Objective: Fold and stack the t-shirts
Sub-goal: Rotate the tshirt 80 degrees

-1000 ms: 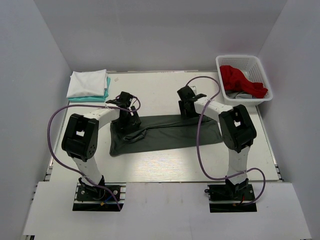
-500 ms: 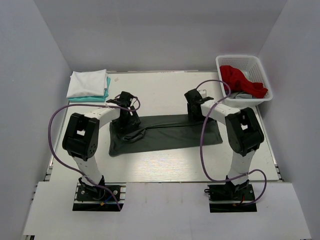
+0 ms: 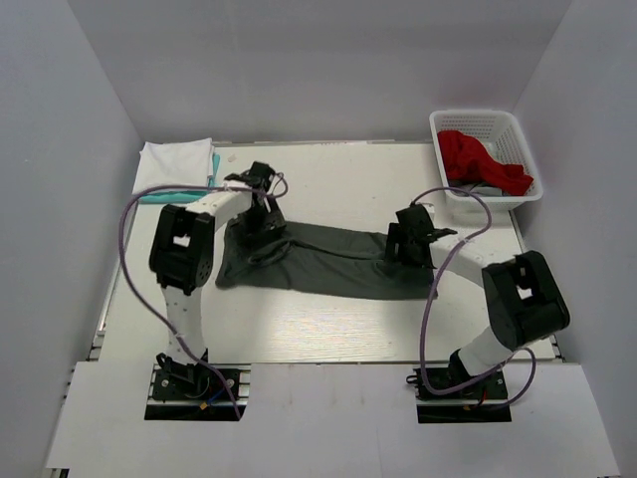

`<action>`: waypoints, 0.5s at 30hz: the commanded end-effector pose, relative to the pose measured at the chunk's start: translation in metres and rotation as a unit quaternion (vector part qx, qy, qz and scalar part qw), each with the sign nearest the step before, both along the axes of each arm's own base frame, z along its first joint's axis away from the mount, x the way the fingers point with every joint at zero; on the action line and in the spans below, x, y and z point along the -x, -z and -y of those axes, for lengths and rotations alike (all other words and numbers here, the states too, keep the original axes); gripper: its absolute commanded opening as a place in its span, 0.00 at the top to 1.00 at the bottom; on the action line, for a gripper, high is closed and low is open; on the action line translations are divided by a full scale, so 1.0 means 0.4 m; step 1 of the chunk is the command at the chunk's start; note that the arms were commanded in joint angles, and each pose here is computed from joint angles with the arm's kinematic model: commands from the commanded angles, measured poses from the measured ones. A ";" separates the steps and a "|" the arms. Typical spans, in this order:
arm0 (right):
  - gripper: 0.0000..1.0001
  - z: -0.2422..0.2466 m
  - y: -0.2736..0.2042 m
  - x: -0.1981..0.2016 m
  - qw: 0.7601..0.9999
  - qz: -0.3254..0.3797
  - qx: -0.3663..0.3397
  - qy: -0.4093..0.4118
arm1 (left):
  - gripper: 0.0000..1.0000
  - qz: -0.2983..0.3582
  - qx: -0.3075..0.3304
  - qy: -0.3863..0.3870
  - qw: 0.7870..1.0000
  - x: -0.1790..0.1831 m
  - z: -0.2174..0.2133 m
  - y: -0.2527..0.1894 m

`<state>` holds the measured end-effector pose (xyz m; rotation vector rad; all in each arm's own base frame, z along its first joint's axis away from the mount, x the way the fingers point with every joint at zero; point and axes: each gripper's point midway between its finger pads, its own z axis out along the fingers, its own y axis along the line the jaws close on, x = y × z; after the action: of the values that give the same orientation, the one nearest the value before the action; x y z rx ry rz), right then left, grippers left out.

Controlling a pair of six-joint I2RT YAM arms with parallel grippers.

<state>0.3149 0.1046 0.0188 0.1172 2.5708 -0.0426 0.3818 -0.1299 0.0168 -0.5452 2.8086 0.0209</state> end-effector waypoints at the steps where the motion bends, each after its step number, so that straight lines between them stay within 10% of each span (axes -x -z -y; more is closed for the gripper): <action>1: 0.10 -0.099 0.012 0.071 0.992 -0.021 -0.121 -0.022 | 0.00 0.031 -0.012 0.005 0.999 -0.158 0.023 0.093; 8: 0.10 -0.200 0.052 0.345 0.960 -0.110 -0.242 -0.083 | 0.00 0.162 0.099 0.055 0.980 -0.512 0.212 0.030; 15: 0.10 -0.349 -0.042 0.493 0.896 -0.127 -0.305 -0.296 | 0.00 0.319 0.258 0.099 0.907 -0.675 0.391 -0.063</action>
<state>0.1715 0.2322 0.0397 -0.2538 2.5531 0.8717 0.6449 -0.2489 0.0510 -0.3577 2.2378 -0.6114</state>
